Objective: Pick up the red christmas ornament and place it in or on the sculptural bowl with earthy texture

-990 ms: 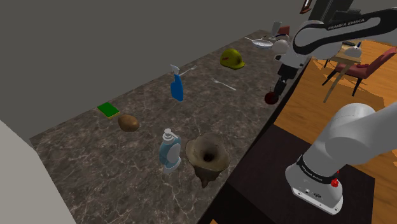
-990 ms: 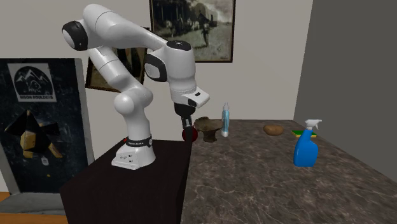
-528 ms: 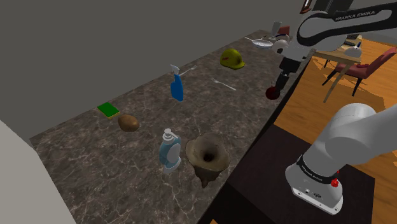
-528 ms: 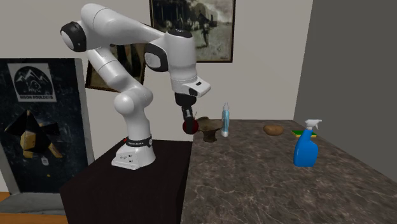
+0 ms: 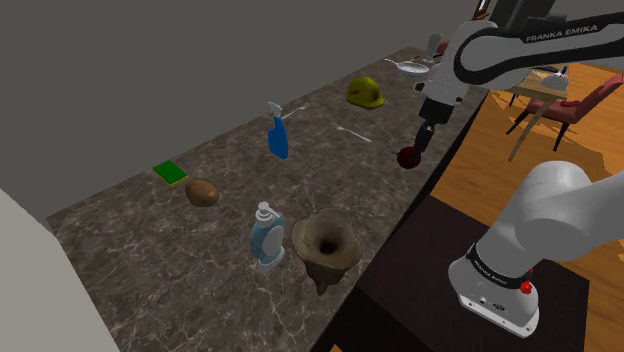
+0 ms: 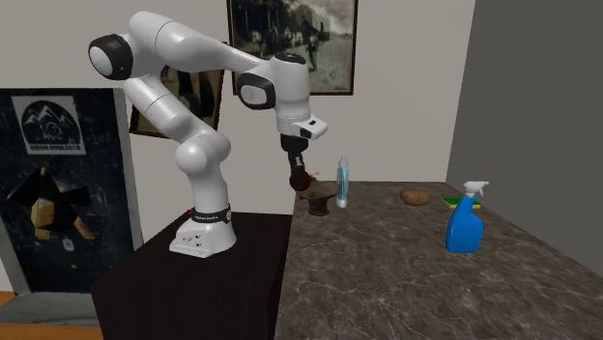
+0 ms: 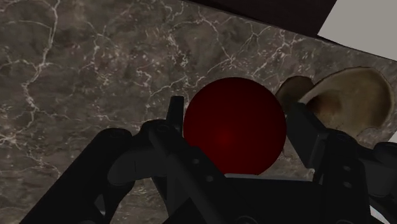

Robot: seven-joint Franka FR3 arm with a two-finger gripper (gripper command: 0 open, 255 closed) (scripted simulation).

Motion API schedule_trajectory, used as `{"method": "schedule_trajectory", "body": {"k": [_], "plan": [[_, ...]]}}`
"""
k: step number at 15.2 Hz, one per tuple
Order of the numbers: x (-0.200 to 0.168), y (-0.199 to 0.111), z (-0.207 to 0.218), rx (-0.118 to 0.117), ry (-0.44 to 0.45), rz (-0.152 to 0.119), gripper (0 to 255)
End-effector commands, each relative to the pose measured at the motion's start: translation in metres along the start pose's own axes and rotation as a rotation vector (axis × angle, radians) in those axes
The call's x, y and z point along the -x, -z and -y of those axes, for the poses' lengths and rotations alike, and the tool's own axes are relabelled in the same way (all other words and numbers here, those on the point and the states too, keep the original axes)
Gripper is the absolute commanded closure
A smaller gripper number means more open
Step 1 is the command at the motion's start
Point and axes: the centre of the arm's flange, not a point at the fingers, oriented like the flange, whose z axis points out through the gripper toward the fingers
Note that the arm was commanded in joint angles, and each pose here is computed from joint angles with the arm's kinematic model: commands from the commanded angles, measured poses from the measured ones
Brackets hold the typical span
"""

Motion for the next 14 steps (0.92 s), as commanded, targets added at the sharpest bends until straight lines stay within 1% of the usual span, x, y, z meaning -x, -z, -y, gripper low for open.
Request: {"method": "schedule_trajectory", "body": {"k": [1, 14], "plan": [[-0.01, -0.01, 0.021, 0.0, -0.002, -0.001, 255], [-0.081, -0.07, 0.165, 0.0, -0.002, -0.001, 255]]}}
